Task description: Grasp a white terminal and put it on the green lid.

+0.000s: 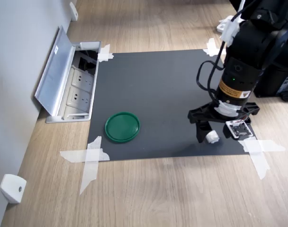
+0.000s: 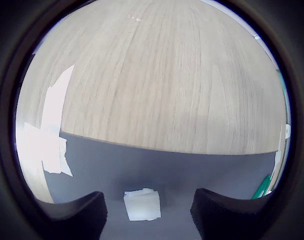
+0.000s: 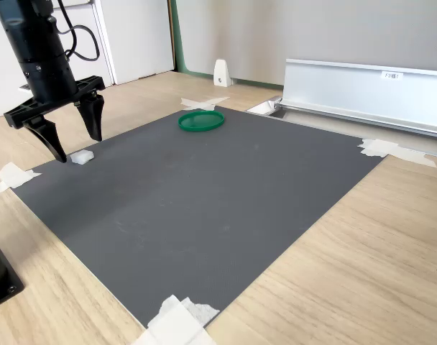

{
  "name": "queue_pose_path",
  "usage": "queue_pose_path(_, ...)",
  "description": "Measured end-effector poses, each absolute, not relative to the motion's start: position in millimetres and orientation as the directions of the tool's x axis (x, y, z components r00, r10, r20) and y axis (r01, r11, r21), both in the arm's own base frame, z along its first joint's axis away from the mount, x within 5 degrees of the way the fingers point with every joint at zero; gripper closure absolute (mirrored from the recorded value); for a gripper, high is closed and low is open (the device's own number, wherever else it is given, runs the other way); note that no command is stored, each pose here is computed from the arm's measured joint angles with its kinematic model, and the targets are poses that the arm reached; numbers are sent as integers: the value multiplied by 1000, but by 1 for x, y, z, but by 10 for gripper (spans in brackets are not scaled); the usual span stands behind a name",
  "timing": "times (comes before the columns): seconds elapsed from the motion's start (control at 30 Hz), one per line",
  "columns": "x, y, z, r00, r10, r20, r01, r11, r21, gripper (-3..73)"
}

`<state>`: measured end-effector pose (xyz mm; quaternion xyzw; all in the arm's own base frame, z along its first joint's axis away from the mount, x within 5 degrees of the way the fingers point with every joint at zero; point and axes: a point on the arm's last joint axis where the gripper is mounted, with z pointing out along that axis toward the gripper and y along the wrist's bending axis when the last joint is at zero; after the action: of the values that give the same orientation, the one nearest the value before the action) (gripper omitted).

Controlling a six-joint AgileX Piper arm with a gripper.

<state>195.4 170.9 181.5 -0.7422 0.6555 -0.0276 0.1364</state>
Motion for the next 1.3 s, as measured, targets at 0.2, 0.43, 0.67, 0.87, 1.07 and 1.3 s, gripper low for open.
queue_pose_path(0.2,194,169,179,134,-982,-131,-968,-102,-231,-14)
queue_pose_path(0.43,190,163,171,168,-981,-96,-962,-141,-233,-14)
queue_pose_path(0.67,191,165,169,173,-980,-97,-960,-146,-237,-14)
queue_pose_path(0.87,192,165,166,172,-981,-90,-962,-148,-228,6)
queue_pose_path(1.07,190,164,165,165,-983,-81,-968,-145,-207,142)
queue_pose_path(1.3,189,164,164,159,-984,-79,-971,-142,-193,428)
